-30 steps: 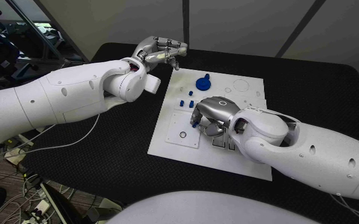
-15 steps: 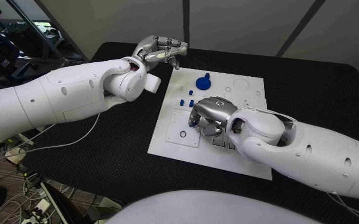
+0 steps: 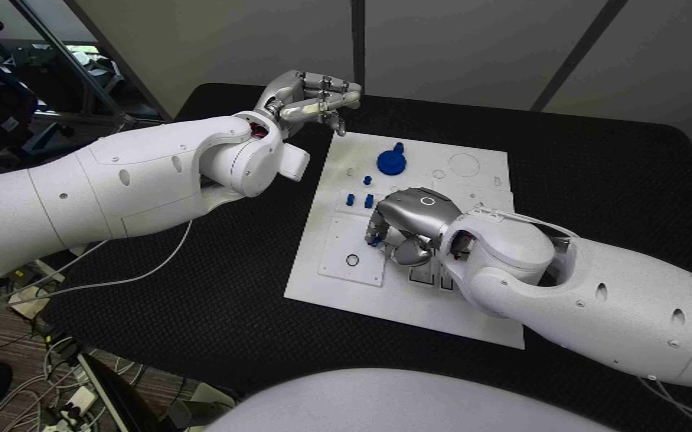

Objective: Assemble the parts on the task board

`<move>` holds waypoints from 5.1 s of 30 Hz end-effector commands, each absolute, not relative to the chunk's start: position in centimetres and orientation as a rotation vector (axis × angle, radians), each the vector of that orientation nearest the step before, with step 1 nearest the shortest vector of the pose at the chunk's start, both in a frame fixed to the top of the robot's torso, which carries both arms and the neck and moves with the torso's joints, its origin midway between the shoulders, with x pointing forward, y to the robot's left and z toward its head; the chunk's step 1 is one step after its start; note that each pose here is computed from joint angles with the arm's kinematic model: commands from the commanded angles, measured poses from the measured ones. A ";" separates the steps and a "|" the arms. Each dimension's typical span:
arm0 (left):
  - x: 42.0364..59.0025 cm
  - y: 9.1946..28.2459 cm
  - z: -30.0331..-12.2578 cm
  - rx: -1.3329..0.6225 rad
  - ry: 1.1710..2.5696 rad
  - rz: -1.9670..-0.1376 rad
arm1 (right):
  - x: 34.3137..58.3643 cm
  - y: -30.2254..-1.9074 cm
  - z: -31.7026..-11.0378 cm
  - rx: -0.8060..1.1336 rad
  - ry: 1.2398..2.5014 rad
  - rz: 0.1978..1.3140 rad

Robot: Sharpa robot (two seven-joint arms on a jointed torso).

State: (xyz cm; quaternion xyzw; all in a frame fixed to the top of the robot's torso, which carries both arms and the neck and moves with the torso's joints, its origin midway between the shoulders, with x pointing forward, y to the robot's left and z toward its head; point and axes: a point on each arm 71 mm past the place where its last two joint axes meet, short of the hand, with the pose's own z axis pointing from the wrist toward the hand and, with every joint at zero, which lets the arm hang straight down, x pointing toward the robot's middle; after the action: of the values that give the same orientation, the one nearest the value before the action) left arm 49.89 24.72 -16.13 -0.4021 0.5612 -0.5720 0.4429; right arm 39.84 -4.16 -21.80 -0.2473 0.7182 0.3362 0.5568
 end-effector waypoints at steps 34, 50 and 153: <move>50.0 24.6 -16.1 -0.994 1.398 -1.432 | 39.1 -4.4 -21.3 -0.623 1.719 0.687; 50.0 24.6 -16.1 -0.994 1.398 -1.431 | 39.3 -4.0 -21.4 -0.629 1.725 0.678; 50.0 24.5 -16.2 -1.003 1.410 -1.424 | 39.6 -3.4 -21.1 -0.577 1.688 0.760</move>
State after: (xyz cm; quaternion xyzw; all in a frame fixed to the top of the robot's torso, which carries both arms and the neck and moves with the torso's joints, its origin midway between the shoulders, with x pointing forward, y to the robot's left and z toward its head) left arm 50.02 24.54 -16.29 -0.4046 0.5659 -0.5695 0.4380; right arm 39.61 -3.49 -21.58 -0.2551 0.7314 0.3063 0.5533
